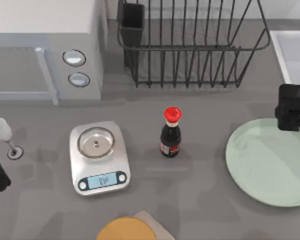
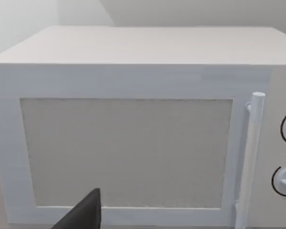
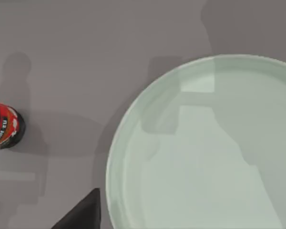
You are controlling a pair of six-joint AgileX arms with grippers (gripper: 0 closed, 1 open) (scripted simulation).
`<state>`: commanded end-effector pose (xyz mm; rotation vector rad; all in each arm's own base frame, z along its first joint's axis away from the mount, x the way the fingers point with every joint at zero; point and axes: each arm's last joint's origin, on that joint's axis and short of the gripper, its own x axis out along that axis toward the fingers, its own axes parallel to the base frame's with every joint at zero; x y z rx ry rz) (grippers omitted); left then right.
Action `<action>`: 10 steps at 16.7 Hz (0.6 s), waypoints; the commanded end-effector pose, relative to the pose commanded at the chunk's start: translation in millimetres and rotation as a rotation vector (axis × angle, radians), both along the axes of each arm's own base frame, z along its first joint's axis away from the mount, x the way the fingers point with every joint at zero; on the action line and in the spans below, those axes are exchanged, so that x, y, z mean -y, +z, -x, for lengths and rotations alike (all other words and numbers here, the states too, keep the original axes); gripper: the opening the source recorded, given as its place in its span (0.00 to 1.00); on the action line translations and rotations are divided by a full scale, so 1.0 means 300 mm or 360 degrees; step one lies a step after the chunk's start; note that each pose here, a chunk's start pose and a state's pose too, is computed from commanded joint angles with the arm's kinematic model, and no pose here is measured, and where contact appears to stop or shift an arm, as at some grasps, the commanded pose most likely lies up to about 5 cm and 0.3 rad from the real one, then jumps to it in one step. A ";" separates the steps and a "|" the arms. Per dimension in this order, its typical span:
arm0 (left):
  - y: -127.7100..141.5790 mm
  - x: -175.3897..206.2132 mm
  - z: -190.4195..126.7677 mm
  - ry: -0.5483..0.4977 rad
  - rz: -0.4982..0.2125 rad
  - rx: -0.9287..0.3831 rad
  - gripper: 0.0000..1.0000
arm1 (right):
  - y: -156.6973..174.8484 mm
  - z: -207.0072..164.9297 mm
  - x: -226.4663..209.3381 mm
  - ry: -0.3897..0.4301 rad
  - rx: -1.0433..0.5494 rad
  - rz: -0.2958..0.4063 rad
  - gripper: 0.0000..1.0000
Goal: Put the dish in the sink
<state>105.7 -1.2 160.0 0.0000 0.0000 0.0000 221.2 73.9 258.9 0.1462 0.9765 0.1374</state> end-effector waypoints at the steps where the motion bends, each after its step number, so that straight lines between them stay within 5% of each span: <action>1: 0.000 0.000 0.000 0.0000 0.0000 0.0000 1.00 | -0.008 -0.050 -0.040 0.0006 -0.0133 0.0022 1.00; 10: 0.000 0.000 0.000 0.0000 0.0000 0.0000 1.00 | -0.204 -0.310 -0.339 -0.0003 -0.0904 0.0288 1.00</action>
